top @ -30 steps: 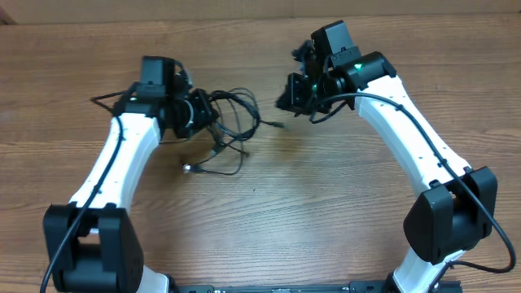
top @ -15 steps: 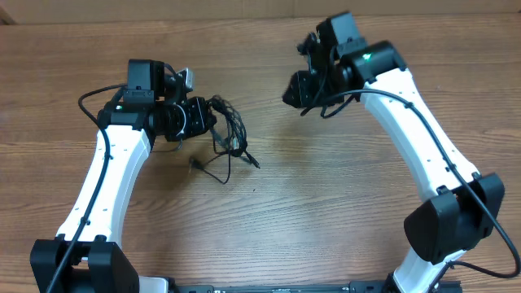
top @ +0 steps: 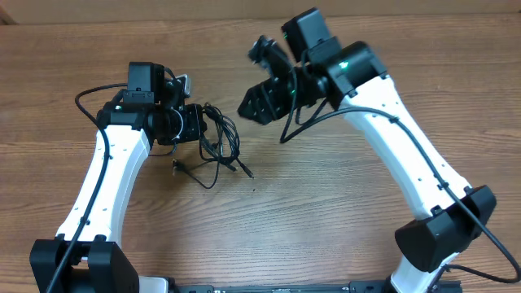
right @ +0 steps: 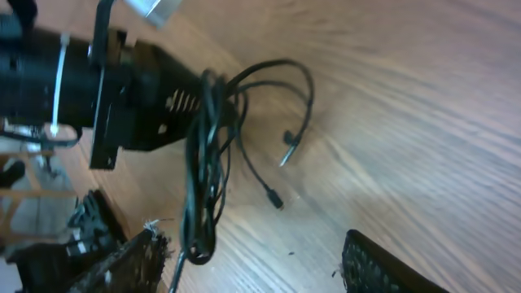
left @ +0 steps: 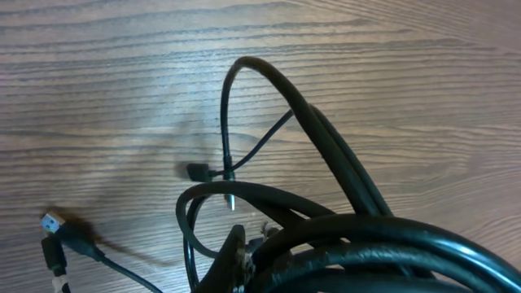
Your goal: Untangle cables
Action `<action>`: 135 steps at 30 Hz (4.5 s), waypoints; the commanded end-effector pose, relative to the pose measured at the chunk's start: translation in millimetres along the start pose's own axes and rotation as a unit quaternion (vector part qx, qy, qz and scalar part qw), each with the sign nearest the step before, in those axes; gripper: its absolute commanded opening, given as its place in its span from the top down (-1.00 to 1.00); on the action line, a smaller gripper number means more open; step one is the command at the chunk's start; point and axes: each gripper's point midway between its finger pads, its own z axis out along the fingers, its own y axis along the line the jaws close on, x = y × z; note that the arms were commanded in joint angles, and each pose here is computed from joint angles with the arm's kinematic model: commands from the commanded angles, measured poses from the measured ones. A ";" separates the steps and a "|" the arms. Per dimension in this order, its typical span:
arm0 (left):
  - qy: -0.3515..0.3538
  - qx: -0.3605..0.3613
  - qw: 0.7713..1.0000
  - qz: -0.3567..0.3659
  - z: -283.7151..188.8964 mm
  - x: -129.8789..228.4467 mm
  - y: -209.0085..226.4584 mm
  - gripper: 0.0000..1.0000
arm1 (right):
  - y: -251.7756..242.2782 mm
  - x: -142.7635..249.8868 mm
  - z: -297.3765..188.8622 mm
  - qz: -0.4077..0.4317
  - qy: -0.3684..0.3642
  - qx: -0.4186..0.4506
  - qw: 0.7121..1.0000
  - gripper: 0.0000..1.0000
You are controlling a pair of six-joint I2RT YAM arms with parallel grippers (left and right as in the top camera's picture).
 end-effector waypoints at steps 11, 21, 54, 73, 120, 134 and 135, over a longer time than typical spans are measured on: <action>-0.006 -0.010 1.000 0.016 -5.5 -0.9 0.8 0.91 | 9.5 2.8 50.8 -0.032 0.025 -0.004 0.999 0.04; 0.001 -0.011 1.000 0.017 -5.5 2.8 1.4 0.91 | -33.1 5.7 85.1 0.012 0.041 0.069 0.997 0.29; 0.032 0.120 0.991 0.042 -10.7 16.0 -42.5 0.91 | -7.5 20.2 96.9 -0.084 0.069 -0.044 0.993 0.57; -0.047 -0.164 0.971 -0.166 -15.6 -1.5 56.0 0.91 | 24.8 16.7 35.5 -0.095 0.048 -0.148 0.983 0.92; -0.006 0.080 0.997 0.016 13.1 -14.5 -17.8 0.92 | -140.6 8.4 -80.7 0.247 -0.058 0.081 0.964 0.01; -0.022 0.029 0.996 -0.075 26.4 -18.8 -24.6 0.92 | -120.9 16.2 -23.3 0.340 -0.012 0.024 0.940 -0.08; -0.023 0.025 0.996 -0.088 26.3 -19.6 -22.9 0.92 | -116.4 17.3 -18.0 0.337 -0.005 0.021 0.941 -0.06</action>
